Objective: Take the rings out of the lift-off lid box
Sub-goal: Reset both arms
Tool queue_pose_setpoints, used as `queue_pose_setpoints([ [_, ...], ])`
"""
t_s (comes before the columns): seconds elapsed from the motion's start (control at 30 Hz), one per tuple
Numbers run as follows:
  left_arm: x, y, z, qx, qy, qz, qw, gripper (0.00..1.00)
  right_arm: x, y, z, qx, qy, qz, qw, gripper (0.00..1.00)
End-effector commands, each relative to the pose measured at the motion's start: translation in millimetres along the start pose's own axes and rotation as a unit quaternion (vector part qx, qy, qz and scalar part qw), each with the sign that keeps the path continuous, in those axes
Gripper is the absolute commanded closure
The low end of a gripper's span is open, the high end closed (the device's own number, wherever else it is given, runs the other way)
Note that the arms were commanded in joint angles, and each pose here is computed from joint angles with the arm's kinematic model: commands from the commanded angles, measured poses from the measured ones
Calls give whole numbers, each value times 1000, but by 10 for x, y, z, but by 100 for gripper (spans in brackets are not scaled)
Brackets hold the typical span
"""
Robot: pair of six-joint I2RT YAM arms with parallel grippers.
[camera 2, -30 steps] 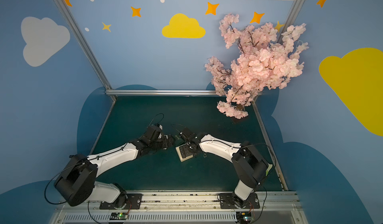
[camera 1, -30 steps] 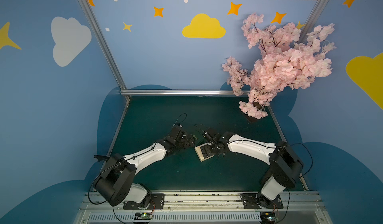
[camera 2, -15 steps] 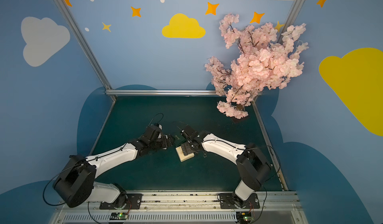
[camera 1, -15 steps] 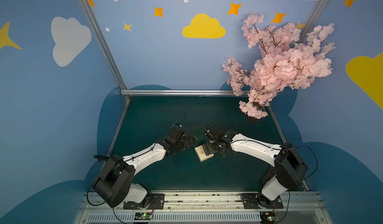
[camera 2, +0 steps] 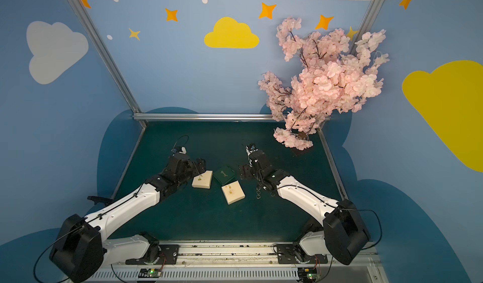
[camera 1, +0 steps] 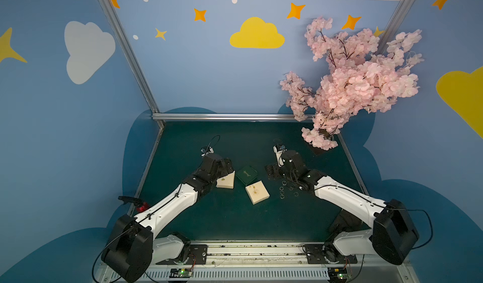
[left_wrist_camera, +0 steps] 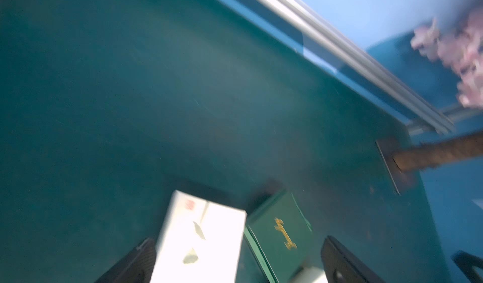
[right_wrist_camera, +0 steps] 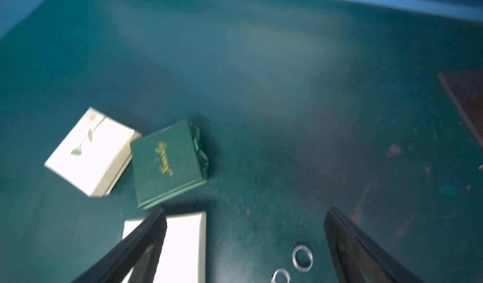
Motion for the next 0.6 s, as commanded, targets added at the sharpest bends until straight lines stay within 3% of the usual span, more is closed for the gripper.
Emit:
queue_pose_setpoints([
  [0.0, 28, -51, -301, -103, 13, -43, 994, 1, -134, -89, -220, -93, -8, 51, 994, 5],
  [0.13, 120, 25, -486, -159, 33, -76, 984, 1, -340, -76, -109, -170, -41, 148, 973, 5],
  [0.23, 193, 95, -600, -229, 81, -162, 957, 1, -653, -94, -53, -165, 3, 253, 953, 3],
  [0.37, 354, 315, -622, -283, 130, -216, 926, 1, -996, -45, 271, -125, 34, 264, 956, 3],
  [0.57, 545, 535, -579, -267, 171, -227, 921, 0, -1378, -135, 739, -130, 95, 295, 942, 3],
])
Point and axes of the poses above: each gripper's point midway between its finger pads, its own y axis out along the fingers, its own x axis along the line the jaws close on, z = x × y, the point moved 10 cm from there along -y, back along the fingers, and after that the axes turned 13 degrees about -y, right-handed, at the moved point
